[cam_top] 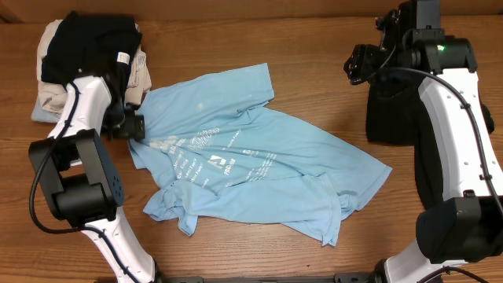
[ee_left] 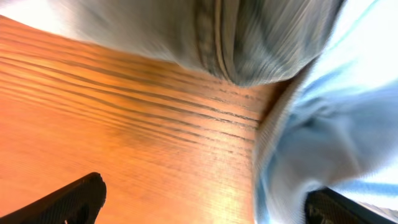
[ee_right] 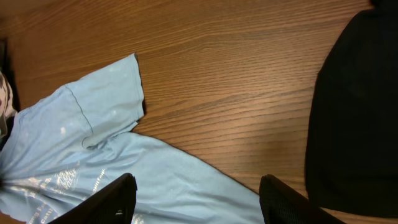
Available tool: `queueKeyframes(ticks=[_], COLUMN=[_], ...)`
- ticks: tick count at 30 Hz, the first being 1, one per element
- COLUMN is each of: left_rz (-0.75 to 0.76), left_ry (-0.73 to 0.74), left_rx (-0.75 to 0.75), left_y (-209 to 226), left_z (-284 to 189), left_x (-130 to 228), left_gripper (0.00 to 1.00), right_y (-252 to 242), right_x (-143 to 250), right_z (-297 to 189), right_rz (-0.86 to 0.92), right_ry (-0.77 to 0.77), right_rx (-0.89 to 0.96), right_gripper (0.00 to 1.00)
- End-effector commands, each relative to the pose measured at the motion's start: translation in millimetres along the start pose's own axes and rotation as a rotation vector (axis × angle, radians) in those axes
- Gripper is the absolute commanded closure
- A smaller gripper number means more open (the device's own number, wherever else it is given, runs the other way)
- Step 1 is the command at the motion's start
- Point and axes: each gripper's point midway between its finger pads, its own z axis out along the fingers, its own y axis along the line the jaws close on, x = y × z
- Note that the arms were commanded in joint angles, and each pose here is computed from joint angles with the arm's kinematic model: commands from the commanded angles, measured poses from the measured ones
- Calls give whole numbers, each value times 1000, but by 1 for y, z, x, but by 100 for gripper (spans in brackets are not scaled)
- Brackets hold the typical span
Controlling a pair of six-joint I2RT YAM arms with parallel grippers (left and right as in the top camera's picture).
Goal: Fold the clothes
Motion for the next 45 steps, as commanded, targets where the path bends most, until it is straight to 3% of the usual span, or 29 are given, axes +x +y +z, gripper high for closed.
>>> queueKeyframes(ticks=[1,7,13,24,36,45], left_rz=[33,265,362,613,621,713], left_ry=[-106,-312,-445,-527,-519,-616], left_rx=[66,288,271,239,271,457], left_y=[-11,-71,-103,-159,-192,-246], left_z=[-37,-83,-88,-71,-36,-62], left_x=[-30,-68,-100,-120,-130,-125], left_gripper=[0,0,0,3,6,6], right_y=[0,0,0,-7,-8,-8], right_x=[-1,-2,-2,-4,0,0], right_z=[-1,-1,-1,-1,-1,-1], right_rz=[-9,-9,-9,-9,-5,-2], right_ry=[-12,-12,-13,-24,-8,-9], right_rx=[7,6,7,50,53,52], right_gripper=[33,32,32,32,32,32])
